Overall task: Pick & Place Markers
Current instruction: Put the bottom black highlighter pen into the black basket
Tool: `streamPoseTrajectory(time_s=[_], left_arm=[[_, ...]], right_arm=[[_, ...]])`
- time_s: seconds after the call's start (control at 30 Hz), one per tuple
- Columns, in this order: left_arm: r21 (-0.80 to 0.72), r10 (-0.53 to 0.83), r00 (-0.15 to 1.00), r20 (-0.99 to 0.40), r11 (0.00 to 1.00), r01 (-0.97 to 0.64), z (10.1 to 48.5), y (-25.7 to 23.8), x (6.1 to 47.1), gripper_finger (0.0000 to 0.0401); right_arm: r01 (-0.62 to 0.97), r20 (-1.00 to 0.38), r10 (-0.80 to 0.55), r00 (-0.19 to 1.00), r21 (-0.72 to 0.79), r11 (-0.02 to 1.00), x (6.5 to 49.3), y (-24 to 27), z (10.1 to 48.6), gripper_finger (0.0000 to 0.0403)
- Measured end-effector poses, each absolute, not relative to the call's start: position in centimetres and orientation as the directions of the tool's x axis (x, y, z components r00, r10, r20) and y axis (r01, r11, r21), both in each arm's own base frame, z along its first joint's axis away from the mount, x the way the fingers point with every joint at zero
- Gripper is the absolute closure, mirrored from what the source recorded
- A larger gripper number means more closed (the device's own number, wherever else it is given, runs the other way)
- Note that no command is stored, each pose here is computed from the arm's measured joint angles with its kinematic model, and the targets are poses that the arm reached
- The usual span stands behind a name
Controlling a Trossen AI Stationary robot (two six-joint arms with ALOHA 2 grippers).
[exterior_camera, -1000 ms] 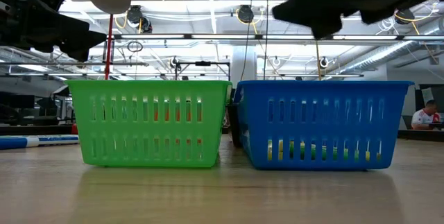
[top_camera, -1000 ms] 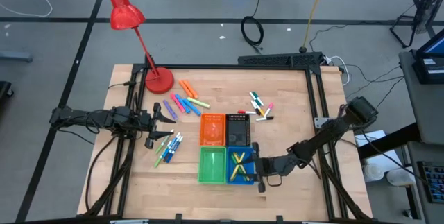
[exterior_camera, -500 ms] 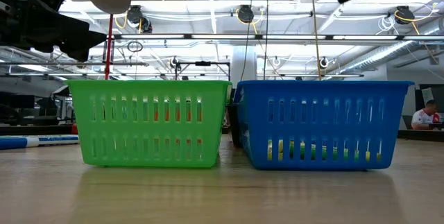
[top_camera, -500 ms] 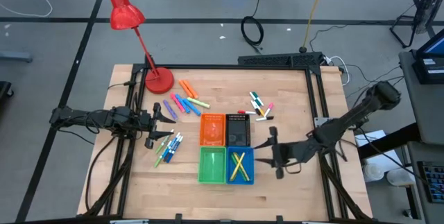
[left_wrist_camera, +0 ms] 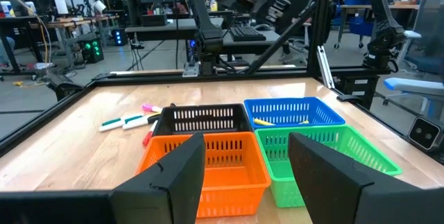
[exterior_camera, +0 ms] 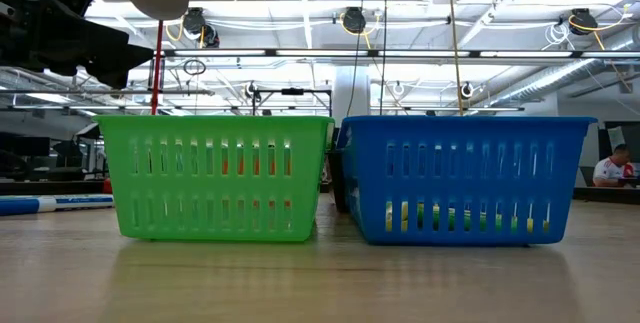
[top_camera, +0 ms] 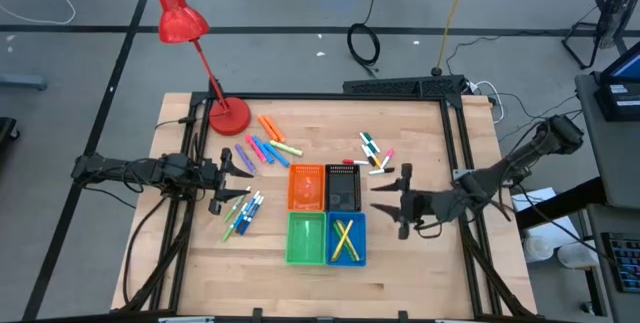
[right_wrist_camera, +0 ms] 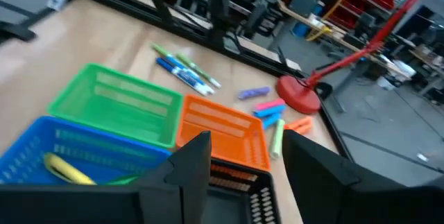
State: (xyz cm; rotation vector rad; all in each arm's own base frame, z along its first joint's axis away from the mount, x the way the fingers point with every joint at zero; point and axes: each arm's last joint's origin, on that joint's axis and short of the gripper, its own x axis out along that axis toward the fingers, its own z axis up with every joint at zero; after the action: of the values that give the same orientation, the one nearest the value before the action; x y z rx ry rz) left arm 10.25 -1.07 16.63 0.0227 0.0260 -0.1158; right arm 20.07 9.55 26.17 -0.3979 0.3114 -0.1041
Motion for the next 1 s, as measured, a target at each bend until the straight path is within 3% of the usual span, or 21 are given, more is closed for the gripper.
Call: streamPoseTrajectory(time_s=[0.3,0.47,0.67,0.83,1.0], left_arm=[[0.021,-0.115,0.993,-0.027,0.993,0.116,16.6,-1.1,10.3,0.0189],[0.021,-0.115,0.993,-0.027,0.993,0.115,16.6,-1.1,10.2,0.0189],[0.021,-0.115,0.993,-0.027,0.993,0.116,16.6,-1.1,10.2,0.0189],[0.021,-0.115,0.993,-0.027,0.993,0.116,16.6,-1.1,10.3,0.0189],[0.021,-0.115,0.993,-0.027,0.993,0.116,16.6,-1.1,10.2,0.0189]], right_arm=[[0.072,-0.333,-0.238,0.913,-0.442,0.894,20.3,8.2,25.3,0.0242],[0.226,-0.313,-0.47,0.825,-0.58,0.783,20.0,6.2,22.9,0.0246],[0.458,-0.132,-0.706,0.696,-0.675,0.578,19.8,3.4,21.4,0.0253],[0.575,0.049,-0.726,0.686,-0.649,0.499,19.0,0.5,21.1,0.0259],[0.718,0.267,-0.699,0.664,-0.489,0.495,16.8,-2.1,20.9,0.0263]])
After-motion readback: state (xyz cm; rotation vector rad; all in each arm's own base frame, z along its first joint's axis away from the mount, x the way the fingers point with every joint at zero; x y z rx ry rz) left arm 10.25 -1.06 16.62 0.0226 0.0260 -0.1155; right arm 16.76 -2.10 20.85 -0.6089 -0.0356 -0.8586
